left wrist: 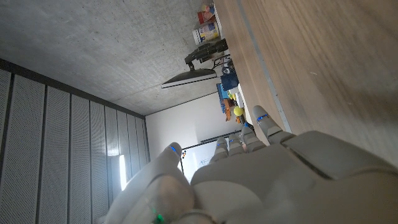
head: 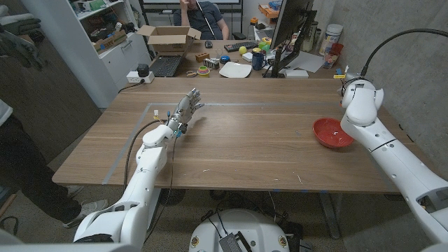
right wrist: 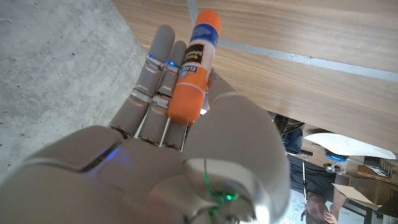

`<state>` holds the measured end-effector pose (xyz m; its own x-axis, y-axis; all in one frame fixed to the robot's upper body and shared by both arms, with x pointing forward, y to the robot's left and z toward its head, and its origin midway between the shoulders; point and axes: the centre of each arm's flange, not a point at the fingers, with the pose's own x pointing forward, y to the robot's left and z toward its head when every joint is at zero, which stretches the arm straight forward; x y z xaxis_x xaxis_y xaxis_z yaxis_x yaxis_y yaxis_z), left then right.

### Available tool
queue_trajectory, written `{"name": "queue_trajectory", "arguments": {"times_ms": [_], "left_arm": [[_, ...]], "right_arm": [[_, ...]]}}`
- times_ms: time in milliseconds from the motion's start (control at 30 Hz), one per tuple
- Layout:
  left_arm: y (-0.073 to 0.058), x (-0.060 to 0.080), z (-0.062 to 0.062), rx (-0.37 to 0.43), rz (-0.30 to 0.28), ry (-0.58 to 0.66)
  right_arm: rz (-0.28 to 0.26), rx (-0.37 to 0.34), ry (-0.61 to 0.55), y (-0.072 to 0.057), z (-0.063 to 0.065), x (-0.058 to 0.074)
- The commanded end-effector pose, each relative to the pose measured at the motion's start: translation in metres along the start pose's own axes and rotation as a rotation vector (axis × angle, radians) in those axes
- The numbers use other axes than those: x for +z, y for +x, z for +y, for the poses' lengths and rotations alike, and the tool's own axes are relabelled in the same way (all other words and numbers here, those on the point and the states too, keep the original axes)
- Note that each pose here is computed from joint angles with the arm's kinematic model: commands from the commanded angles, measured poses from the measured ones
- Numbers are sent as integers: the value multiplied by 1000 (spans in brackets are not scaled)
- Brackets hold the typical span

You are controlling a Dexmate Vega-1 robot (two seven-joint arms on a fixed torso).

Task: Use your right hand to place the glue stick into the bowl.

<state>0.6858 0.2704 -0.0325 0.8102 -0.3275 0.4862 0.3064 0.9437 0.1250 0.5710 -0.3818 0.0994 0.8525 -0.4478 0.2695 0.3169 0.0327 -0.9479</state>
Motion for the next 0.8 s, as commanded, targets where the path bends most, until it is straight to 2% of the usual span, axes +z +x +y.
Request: {"name": "queue_trajectory", "arguments": {"times_ms": [33,467,800], "left_arm": [[2,0,6,-27,0,-1],[6,-4,8,-66,4,-10],[7,-3,8,-84,5,-6]], "right_arm": [[36,21,9,-24,7,-8],[79,35,25,-51,14,-16],[73,43,82,-63,22,-22]]}}
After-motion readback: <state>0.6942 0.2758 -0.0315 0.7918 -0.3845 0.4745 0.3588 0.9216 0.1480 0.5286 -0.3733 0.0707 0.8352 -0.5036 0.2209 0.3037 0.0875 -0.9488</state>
